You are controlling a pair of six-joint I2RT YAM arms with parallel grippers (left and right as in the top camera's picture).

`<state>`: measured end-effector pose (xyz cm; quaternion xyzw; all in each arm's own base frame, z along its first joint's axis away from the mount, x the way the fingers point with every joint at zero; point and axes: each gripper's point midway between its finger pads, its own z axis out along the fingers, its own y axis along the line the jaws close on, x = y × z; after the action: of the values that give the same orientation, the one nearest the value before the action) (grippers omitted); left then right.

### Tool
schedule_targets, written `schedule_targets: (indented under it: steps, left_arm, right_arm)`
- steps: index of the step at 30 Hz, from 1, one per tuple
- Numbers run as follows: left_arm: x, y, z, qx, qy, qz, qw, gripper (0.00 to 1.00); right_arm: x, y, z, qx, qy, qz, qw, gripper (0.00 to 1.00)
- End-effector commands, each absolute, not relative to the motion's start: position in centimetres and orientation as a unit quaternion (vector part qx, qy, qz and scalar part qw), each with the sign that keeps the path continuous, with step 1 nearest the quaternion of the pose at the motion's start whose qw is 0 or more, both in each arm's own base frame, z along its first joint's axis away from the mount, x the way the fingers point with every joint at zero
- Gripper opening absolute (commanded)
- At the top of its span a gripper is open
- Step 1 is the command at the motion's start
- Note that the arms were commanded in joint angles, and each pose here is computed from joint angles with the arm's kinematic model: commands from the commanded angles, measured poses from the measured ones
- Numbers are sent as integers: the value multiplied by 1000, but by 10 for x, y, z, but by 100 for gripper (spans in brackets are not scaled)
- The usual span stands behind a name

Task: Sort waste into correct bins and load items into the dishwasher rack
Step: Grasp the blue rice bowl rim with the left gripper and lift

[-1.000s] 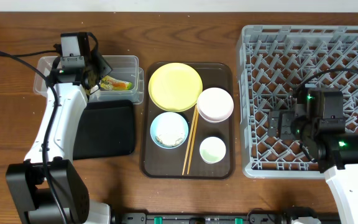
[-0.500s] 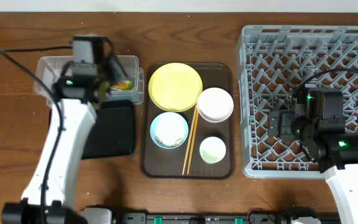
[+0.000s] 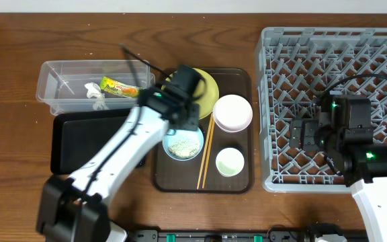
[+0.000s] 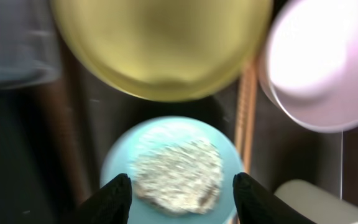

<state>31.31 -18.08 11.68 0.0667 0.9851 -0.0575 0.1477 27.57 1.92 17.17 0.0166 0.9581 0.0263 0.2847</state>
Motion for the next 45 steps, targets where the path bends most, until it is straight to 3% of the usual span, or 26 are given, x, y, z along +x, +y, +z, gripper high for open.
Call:
schedule_targets:
  steps: [1, 14, 24, 28, 45]
  left_arm:
    - [297, -200, 95, 112, 986, -44, 116, 56]
    - [269, -230, 44, 169, 984, -13, 53, 54]
    - [265, -228, 28, 168, 985, -1, 32, 45]
    - [266, -228, 28, 168, 985, -1, 33, 31]
    - [265, -226, 22, 139, 990, 2, 30, 25]
  right_arm:
    - [278, 24, 179, 10, 956, 31, 291, 99]
    - [276, 24, 177, 9, 958, 31, 286, 99]
    - [275, 24, 177, 9, 958, 31, 284, 99]
    - [275, 24, 177, 9, 958, 31, 284, 99]
    - [274, 24, 176, 9, 959, 30, 282, 99]
